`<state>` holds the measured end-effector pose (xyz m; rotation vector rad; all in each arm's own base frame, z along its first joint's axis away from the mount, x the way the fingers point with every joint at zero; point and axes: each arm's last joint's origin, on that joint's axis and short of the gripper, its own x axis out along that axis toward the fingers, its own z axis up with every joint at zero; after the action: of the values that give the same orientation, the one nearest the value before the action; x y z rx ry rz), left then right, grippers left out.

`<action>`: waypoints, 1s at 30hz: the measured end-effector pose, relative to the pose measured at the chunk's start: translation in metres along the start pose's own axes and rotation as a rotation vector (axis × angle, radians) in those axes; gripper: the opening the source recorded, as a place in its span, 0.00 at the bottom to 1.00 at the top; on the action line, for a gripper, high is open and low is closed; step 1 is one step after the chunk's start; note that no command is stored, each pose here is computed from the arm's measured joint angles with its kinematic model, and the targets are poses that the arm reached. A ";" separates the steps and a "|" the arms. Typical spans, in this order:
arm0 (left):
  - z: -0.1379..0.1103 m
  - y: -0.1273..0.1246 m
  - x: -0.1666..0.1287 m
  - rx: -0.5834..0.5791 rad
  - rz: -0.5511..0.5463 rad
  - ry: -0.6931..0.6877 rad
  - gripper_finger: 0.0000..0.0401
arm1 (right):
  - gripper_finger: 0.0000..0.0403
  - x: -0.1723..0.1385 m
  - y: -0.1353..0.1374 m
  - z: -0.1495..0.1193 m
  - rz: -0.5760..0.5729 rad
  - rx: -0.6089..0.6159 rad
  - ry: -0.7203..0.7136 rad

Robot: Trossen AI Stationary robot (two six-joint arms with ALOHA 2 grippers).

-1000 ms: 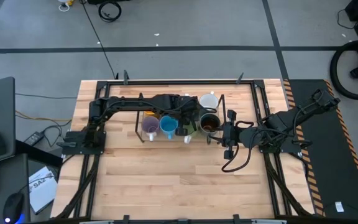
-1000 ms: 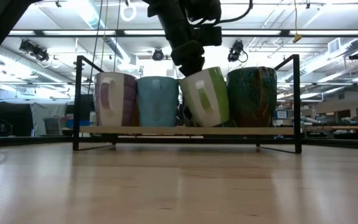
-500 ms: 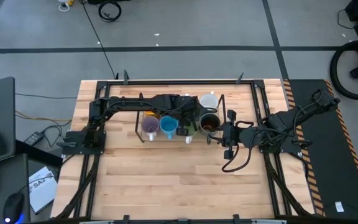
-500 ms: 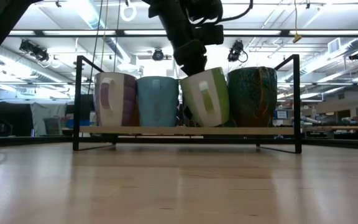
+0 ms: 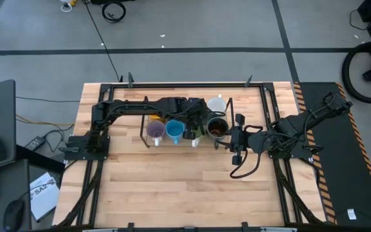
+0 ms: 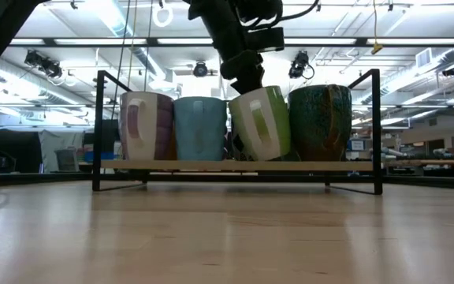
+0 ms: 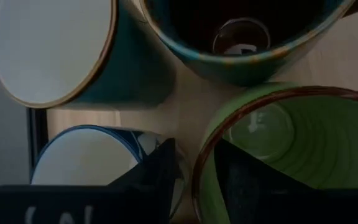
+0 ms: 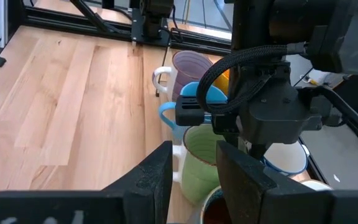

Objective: Place coffee mugs
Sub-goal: Put the green mug on the shelf, then return to Home Position

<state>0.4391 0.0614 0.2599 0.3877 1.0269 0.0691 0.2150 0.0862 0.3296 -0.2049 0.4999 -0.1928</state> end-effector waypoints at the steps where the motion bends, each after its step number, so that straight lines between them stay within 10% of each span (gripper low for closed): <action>1: 0.000 0.000 -0.001 0.006 0.007 0.001 0.30 | 0.32 0.000 0.000 0.000 0.000 0.000 0.000; 30: 0.011 0.006 -0.033 0.022 0.099 -0.102 0.30 | 0.32 0.000 -0.001 0.000 -0.014 0.000 -0.001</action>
<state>0.4322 0.0561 0.2937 0.4577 0.9083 0.1262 0.2151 0.0855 0.3297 -0.2084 0.4975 -0.2068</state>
